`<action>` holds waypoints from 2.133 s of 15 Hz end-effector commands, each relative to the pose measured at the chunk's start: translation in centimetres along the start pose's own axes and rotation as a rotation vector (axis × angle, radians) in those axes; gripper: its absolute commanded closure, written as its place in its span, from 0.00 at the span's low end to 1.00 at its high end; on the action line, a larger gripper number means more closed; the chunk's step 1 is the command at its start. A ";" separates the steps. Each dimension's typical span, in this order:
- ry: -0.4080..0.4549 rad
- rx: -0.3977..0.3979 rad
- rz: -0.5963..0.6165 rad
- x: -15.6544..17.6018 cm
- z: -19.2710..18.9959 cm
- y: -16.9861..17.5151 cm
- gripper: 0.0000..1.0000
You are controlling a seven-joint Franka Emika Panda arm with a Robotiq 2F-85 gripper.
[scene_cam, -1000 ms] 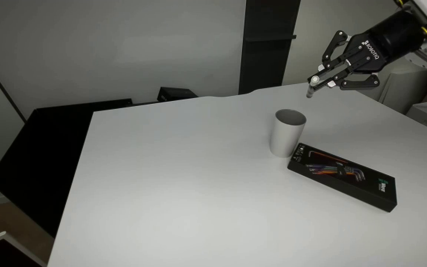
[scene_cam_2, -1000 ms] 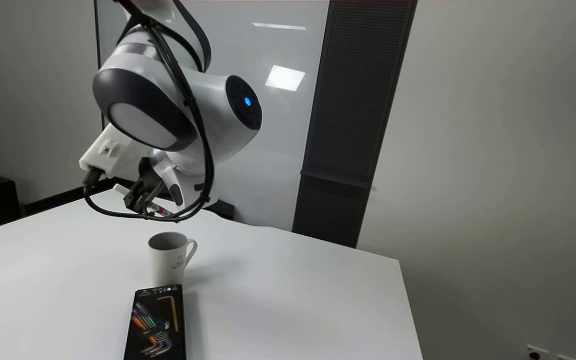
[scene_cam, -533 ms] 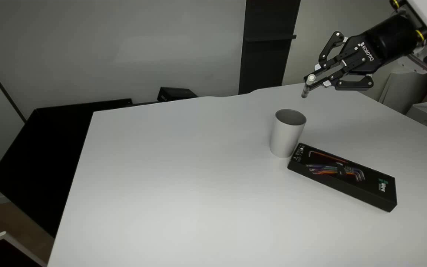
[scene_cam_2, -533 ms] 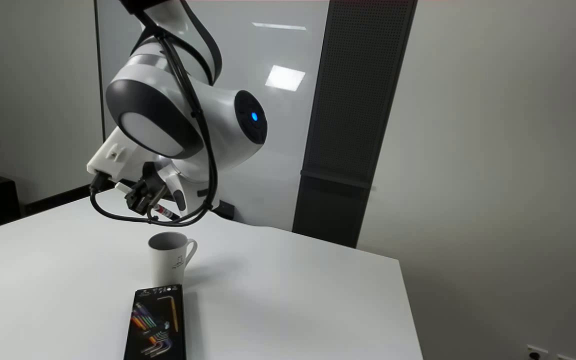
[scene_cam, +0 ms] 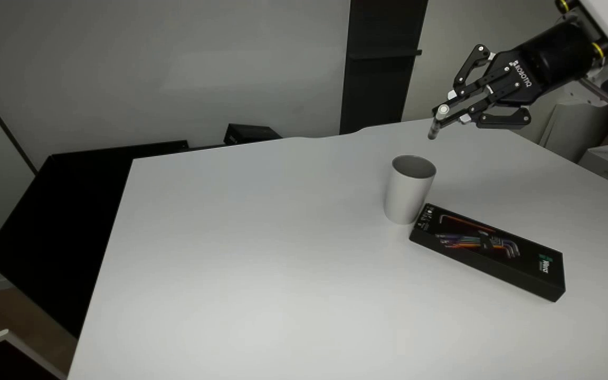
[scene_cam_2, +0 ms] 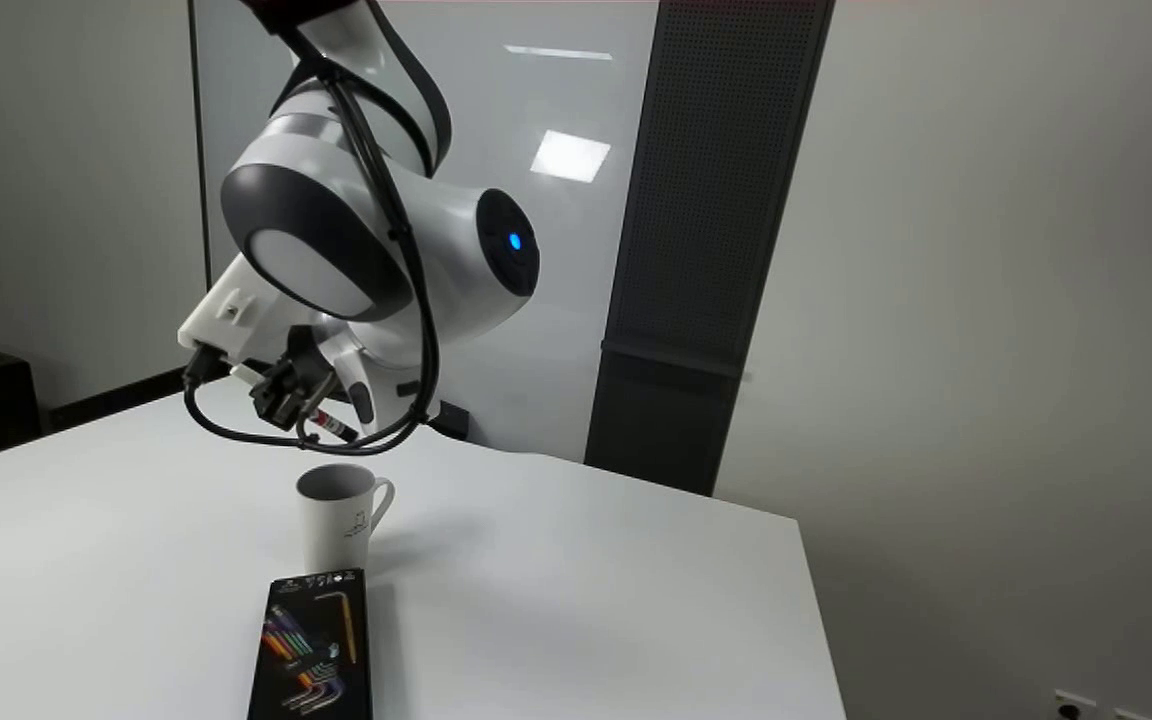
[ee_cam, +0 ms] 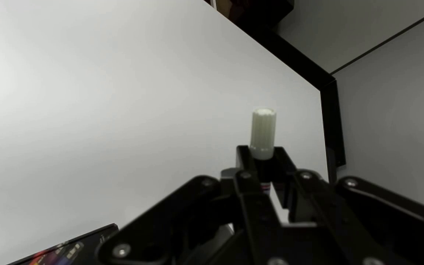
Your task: Put the marker into the mug.
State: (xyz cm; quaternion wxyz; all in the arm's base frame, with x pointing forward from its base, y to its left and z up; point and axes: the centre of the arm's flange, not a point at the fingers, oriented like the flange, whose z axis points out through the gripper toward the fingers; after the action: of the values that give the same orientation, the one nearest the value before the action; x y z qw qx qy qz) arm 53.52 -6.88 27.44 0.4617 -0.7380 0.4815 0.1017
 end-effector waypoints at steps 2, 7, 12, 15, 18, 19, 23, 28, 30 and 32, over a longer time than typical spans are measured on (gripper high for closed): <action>-0.024 0.028 0.007 0.6 0.0 -0.7 0.93; -0.008 0.003 0.000 0.0 -0.1 -0.1 0.72; -0.008 0.004 0.001 0.0 -0.1 -0.1 0.72; -0.007 0.005 0.001 0.0 -0.1 -0.1 0.72; -0.007 0.005 0.001 0.0 -0.1 -0.1 0.72; -0.007 0.005 0.001 0.0 -0.1 -0.1 0.72; -0.024 0.015 -0.020 0.2 0.5 -0.4 0.93; -0.021 0.022 -0.015 1.1 1.1 -0.5 0.93; -0.023 0.029 -0.002 1.5 1.3 -0.6 0.93; -0.028 0.037 0.008 2.0 1.4 -0.6 0.93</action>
State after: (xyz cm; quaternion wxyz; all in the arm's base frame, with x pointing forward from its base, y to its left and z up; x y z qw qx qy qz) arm 53.97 -6.65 26.20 0.4657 -0.7374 0.4773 0.1074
